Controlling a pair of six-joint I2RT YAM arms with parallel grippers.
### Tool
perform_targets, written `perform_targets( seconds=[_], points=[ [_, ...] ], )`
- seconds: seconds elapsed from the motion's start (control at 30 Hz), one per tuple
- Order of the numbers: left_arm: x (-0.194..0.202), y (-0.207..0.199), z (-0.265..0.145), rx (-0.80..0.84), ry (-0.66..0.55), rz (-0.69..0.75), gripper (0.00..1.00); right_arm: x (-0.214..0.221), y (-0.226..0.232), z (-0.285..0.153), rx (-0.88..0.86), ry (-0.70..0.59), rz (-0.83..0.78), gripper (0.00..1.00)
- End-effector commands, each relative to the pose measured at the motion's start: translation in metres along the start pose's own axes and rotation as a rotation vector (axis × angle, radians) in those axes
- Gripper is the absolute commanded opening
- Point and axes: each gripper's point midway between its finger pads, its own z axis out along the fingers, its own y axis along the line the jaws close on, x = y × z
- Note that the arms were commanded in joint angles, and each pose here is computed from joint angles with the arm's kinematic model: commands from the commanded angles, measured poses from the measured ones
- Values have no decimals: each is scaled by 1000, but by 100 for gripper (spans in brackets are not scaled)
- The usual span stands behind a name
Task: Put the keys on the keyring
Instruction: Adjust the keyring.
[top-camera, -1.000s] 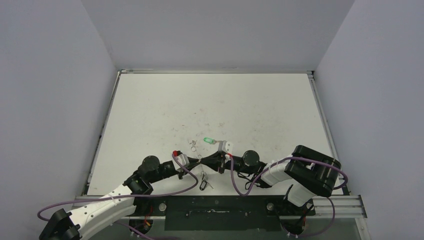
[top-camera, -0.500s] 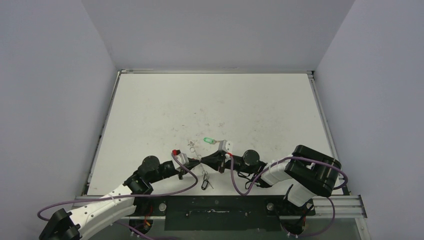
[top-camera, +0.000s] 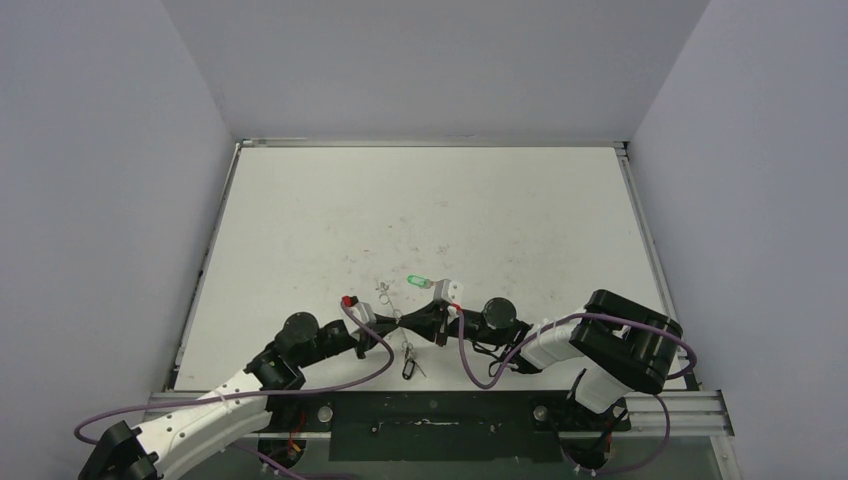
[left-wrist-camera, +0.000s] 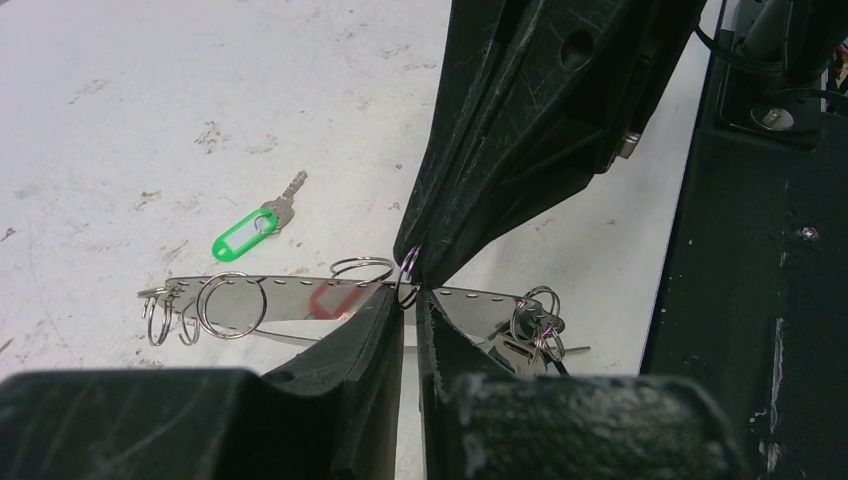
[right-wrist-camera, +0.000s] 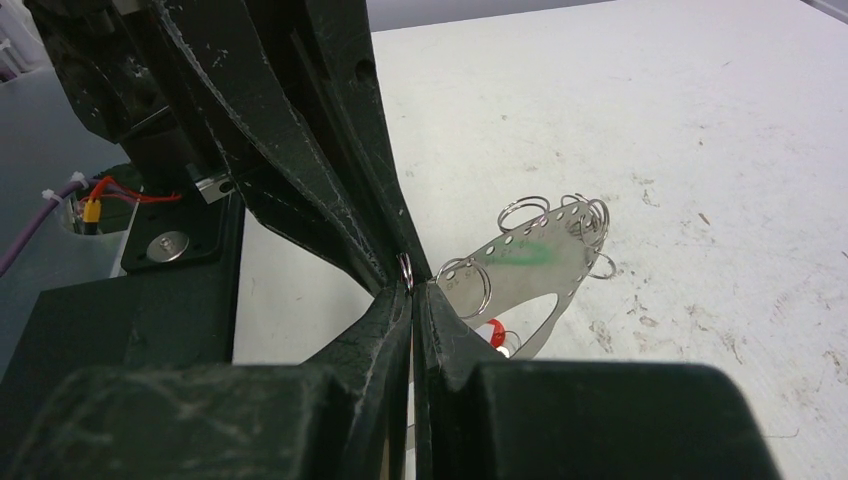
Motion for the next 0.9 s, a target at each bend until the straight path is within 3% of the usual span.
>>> perform_targets(
  seconds=[0.0,0.1,0.17,0.37,0.53,0.7,0.87],
  points=[
    [-32,-3,7,28,-92,17,9,-19,8,8,-52,-63,-2,0],
    [-32,-3,9,31,-92,16,8,-19,8,8,-53,-66,5,0],
    [-34,-3,9,31,-99,19,1,-18,8,8,-52,-64,10,0],
    [-38,-4,7,33,-100,21,0,-17,6,5,-35,-56,13,2],
    [-39,-6,5,41,-78,25,0,-17,4,4,-25,-38,-1,13],
    [-38,-9,3,65,-23,24,0,-20,2,0,-6,-24,-23,35],
    [-38,-12,4,86,26,3,0,-25,-1,-6,4,23,-79,39]
  ],
)
